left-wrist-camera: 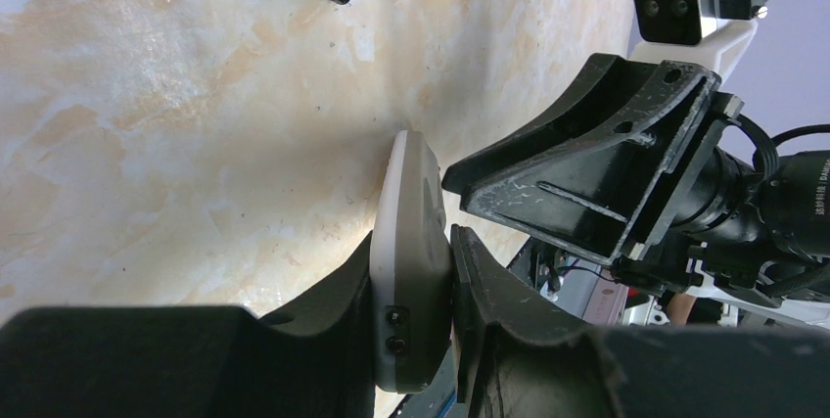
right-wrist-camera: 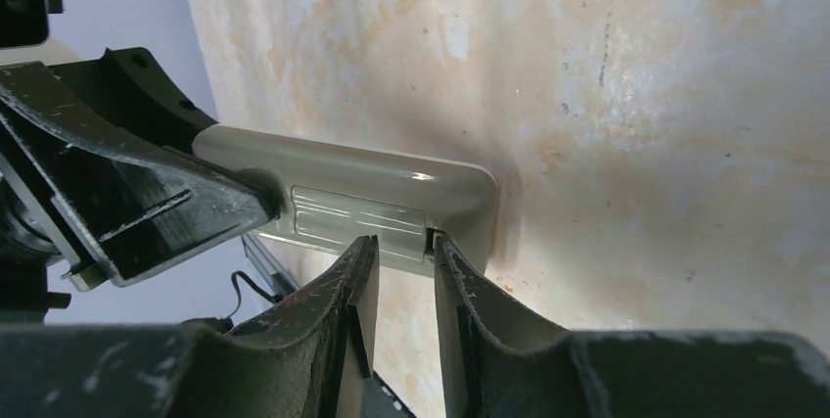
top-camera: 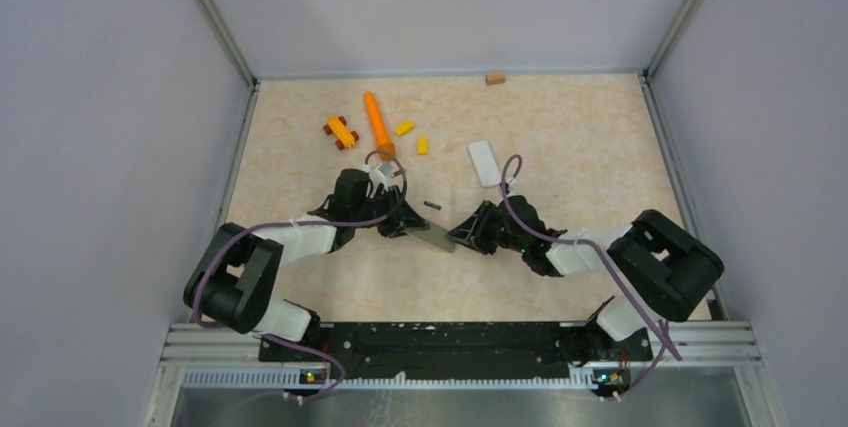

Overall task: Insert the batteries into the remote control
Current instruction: Remove the battery cover from the remote control.

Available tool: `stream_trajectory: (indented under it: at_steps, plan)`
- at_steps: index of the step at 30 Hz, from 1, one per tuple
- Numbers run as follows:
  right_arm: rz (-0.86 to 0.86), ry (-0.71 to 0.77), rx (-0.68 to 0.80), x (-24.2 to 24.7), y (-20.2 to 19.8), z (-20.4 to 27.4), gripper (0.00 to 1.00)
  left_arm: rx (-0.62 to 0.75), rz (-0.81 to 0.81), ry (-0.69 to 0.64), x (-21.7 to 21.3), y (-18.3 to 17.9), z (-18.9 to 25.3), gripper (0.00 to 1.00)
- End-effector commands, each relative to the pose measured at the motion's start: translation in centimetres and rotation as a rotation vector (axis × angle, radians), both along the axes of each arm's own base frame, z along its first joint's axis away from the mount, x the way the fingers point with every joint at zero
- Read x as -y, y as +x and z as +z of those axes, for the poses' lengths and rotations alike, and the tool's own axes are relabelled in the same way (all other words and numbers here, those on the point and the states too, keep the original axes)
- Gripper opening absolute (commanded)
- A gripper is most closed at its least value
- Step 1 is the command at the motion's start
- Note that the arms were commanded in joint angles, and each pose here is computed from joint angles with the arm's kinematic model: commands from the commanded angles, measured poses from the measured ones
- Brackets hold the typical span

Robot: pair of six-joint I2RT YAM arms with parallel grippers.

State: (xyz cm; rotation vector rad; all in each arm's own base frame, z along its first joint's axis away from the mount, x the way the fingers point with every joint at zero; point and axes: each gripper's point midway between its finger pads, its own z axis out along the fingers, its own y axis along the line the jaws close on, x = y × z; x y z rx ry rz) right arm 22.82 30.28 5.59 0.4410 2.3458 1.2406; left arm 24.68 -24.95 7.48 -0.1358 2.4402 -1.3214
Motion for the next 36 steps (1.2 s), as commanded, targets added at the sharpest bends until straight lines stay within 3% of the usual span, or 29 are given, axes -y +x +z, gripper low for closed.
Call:
stream_trajectory:
  at_steps: [1,10,17,25,36]
  plan:
    - [0.021,0.023,0.047,-1.3,0.8,1.2,0.29,-0.061,0.011,0.074,-0.8,-1.0,-2.4,0.00]
    - [0.028,0.056,0.026,-1.7,0.6,0.6,0.28,-0.073,0.001,0.060,-0.6,-1.3,-2.3,0.00]
    - [0.029,0.259,-0.008,-2.3,-0.7,1.5,0.27,-0.124,0.005,0.003,-0.4,-2.6,-2.4,0.00]
    - [0.067,0.452,0.065,-3.4,-0.7,4.5,0.22,-0.129,0.007,0.005,-0.6,-3.3,-2.9,0.00]
    - [0.105,0.603,0.181,-3.9,-0.9,8.3,0.19,-0.135,0.021,0.068,-0.8,-3.6,-4.1,0.00]
